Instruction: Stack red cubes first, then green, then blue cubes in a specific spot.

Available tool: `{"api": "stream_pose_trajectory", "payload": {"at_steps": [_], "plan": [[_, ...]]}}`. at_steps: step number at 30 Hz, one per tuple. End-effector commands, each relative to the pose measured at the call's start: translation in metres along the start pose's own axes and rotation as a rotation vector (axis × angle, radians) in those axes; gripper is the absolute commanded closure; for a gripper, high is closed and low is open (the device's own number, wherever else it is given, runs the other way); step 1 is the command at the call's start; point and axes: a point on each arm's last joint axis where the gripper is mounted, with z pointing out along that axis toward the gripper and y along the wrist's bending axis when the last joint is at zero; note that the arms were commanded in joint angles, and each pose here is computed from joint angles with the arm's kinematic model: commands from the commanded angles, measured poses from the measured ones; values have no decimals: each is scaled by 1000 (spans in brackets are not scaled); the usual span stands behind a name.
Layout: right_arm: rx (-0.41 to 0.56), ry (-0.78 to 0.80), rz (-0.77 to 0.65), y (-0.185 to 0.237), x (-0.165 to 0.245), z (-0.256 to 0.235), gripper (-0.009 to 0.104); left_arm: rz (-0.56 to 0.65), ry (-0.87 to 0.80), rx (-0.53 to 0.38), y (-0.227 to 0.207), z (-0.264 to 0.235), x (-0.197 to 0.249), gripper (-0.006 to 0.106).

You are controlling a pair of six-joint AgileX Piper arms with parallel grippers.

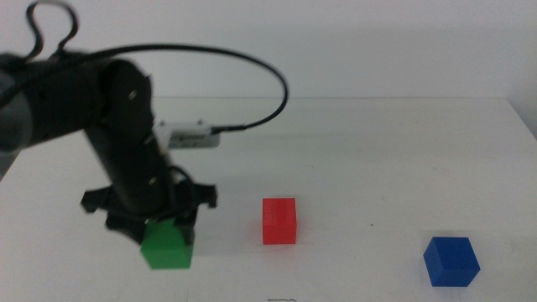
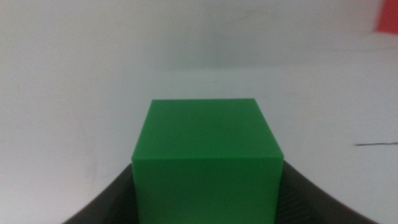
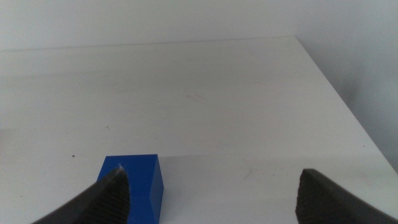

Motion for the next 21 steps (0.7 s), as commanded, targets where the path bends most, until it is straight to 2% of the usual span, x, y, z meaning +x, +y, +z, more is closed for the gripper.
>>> {"api": "stream_pose_trajectory", "payload": {"at_steps": [1,13,21], "plan": [[2,-122,-17,0,-15,-6,15,-21,-68,12,-14,-30,-2,102],[2,-122,-17,0,-15,-6,15,11,-86,10,-103,-46,-28,102],[2,-122,-17,0,-15,-6,15,-13,-131,36,-129,-49,-36,101]]}}
